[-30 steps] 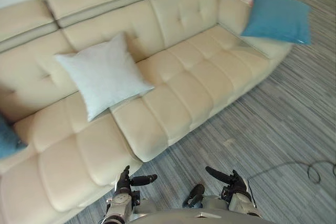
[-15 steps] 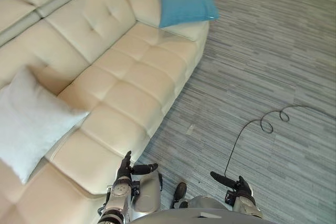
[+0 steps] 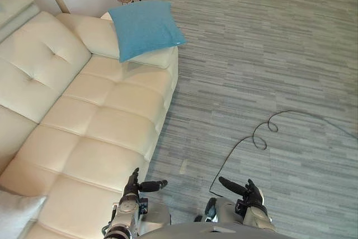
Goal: Pick up cushions and gather them together orderly.
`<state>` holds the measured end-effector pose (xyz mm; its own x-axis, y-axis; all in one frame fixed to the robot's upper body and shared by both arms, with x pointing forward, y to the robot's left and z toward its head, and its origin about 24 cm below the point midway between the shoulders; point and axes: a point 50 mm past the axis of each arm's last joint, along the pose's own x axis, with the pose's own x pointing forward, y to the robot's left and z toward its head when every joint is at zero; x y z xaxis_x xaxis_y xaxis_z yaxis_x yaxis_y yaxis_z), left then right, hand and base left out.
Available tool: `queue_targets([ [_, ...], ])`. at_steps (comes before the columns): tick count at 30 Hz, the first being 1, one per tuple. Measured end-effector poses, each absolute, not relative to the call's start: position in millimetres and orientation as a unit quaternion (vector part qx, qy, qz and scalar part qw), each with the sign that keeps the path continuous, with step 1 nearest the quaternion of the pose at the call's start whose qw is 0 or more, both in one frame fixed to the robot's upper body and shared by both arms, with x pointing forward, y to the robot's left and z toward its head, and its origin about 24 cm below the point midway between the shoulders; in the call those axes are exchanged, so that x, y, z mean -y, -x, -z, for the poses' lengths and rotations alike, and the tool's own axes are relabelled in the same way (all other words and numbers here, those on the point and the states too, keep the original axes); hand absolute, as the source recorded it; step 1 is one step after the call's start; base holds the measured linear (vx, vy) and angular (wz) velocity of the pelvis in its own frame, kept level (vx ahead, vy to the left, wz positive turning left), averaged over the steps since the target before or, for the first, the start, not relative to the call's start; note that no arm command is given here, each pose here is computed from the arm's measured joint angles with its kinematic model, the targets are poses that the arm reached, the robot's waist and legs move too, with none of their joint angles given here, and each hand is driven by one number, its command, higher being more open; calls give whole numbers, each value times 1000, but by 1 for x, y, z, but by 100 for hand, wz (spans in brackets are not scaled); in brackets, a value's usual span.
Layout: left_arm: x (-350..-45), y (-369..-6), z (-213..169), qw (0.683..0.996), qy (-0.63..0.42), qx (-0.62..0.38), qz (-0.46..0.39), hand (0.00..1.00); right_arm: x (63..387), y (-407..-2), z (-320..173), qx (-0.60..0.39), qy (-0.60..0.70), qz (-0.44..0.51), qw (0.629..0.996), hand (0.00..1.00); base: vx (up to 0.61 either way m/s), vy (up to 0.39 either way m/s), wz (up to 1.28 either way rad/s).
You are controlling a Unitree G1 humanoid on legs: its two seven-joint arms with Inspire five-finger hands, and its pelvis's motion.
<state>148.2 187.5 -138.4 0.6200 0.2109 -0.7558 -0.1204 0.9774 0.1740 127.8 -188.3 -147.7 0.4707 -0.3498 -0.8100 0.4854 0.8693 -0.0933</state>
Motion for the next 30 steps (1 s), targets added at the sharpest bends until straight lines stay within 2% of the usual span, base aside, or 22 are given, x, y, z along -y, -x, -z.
queue_targets([
  [6,-208,-133,141,886,-62,-440,-129,100,181,-138,147,-451,-60,216,864,100,418,-136,5],
  [10,-202,-130,145,882,-55,-452,-121,100,193,-141,147,-458,-36,206,864,100,382,-252,-32],
  [17,-200,-155,131,907,-45,-399,-124,100,198,-132,150,-467,-33,223,855,100,320,-180,24],
  [30,-191,-159,132,909,-42,-402,-105,100,183,-131,151,-466,-55,216,856,100,376,93,13],
])
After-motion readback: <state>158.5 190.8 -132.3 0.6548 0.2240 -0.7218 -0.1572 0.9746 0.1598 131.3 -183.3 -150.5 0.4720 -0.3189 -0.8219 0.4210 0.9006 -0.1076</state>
